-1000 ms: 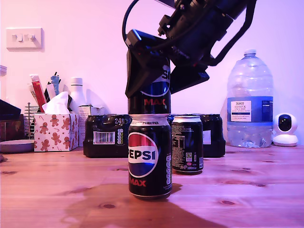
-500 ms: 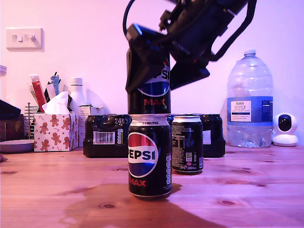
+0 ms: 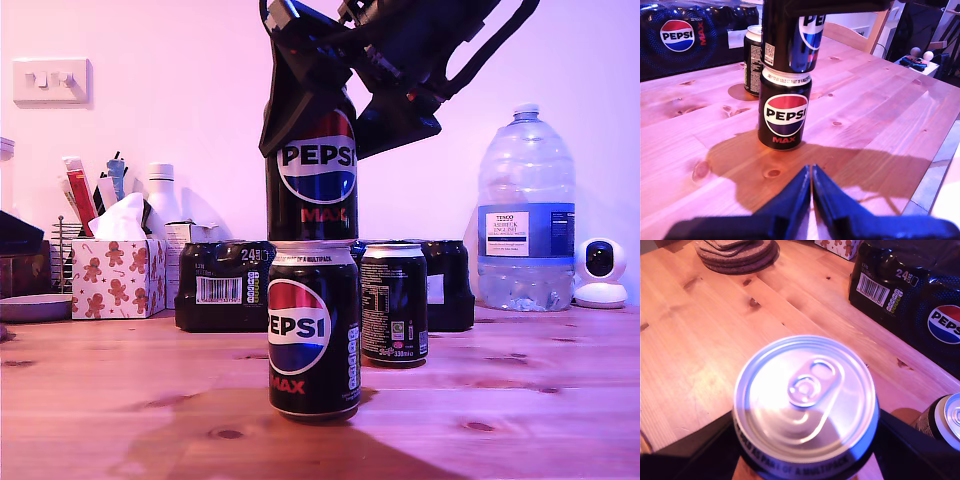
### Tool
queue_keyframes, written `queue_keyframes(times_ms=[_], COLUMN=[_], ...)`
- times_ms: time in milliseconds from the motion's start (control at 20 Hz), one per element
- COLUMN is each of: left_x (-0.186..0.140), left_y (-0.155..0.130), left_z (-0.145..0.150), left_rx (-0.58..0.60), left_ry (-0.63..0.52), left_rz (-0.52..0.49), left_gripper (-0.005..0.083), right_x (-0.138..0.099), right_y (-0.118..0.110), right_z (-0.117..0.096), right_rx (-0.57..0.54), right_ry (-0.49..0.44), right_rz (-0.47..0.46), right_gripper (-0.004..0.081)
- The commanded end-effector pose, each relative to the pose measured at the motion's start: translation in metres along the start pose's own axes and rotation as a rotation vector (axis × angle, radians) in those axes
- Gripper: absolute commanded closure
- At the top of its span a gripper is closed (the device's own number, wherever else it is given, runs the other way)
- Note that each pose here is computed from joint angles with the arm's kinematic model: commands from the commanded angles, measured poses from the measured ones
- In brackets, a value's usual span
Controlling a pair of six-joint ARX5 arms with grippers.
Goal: Stack up the Pepsi cans on top of each other
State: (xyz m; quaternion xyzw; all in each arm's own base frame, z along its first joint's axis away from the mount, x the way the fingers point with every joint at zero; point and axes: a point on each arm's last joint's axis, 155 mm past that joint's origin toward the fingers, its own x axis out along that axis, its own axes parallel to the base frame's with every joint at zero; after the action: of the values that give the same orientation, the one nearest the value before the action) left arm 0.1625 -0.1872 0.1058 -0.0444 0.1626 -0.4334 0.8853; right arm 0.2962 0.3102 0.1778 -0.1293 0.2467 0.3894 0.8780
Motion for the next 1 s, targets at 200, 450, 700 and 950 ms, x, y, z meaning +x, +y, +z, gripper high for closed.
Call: queue_keyframes(times_ms=[200, 450, 700, 950], left_x=[0.002, 0.002, 0.002, 0.002], left_y=[0.001, 0.001, 0.001, 0.001], left_z=[-0.009, -0.009, -0.01, -0.01], left_rx=[-0.009, -0.009, -0.009, -0.009], left_ry=[0.024, 0.024, 0.025, 0.026], left_rz=[0.0, 0.0, 0.001, 0.0], left_gripper=[0.0793, 0.0793, 0.0793, 0.0793], right_x=[-0.02, -0.022, -0.023, -0.035], right_y=[0.001, -0.001, -0.001, -0.001], right_z=[0.042, 0.047, 0.048, 0.059], right_rx=[-0.004, -0.004, -0.004, -0.005], right_ry=[-0.099, -0.109, -0.112, -0.152], right_rz=[0.002, -0.004, -0.005, -0.007], right_gripper=[0.0114, 0.0114, 0.0114, 0.0114])
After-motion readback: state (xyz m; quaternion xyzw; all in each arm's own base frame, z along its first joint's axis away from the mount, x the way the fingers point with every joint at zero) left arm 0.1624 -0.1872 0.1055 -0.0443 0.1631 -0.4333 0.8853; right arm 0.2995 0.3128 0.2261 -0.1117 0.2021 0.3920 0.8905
